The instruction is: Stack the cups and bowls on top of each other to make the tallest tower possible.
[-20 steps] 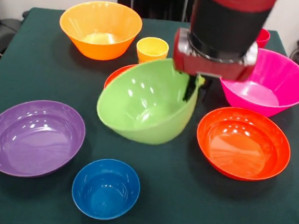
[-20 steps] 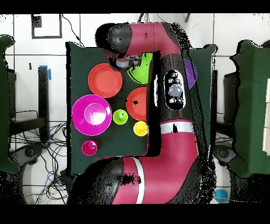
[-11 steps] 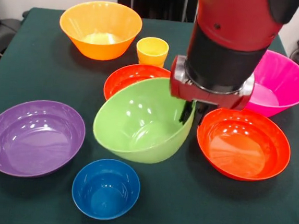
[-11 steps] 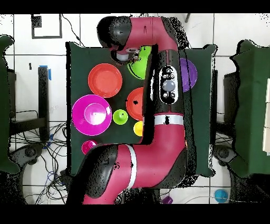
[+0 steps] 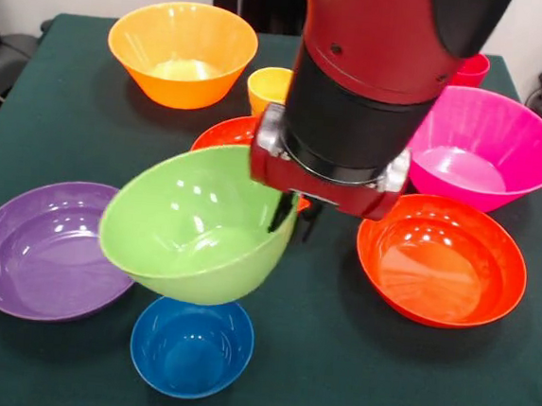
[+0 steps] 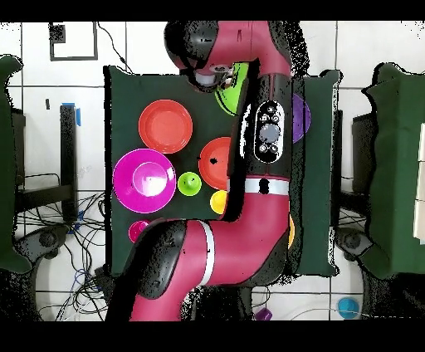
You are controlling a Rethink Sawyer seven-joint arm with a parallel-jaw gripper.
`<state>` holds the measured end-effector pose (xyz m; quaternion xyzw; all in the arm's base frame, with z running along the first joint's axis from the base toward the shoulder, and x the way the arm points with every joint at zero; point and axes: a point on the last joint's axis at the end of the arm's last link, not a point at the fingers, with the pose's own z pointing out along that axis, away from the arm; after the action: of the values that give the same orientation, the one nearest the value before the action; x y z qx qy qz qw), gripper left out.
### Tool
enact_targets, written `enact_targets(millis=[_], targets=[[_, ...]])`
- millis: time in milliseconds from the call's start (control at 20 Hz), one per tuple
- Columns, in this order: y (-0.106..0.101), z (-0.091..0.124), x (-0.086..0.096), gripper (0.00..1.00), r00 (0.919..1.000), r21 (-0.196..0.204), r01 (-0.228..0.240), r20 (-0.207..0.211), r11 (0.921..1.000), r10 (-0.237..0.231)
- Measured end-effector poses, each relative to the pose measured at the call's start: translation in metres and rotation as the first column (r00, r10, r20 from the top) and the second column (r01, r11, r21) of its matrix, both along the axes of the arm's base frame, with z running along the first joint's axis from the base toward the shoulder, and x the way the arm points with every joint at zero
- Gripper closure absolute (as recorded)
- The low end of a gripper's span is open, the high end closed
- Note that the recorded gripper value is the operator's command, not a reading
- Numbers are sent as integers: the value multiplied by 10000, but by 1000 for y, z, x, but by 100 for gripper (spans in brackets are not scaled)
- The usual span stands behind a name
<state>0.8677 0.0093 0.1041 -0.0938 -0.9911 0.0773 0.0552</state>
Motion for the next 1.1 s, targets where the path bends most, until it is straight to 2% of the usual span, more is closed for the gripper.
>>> enact_targets(millis=[350,600,800,1100], targets=[[-16,25,16,100,9980,-357,327,546,9988,-308],[-18,34,24,100,9957,-454,443,833,9980,-404],[-20,35,31,100,9927,-624,537,1114,9966,-465],[-23,16,41,100,9887,-843,706,1381,9939,-585]])
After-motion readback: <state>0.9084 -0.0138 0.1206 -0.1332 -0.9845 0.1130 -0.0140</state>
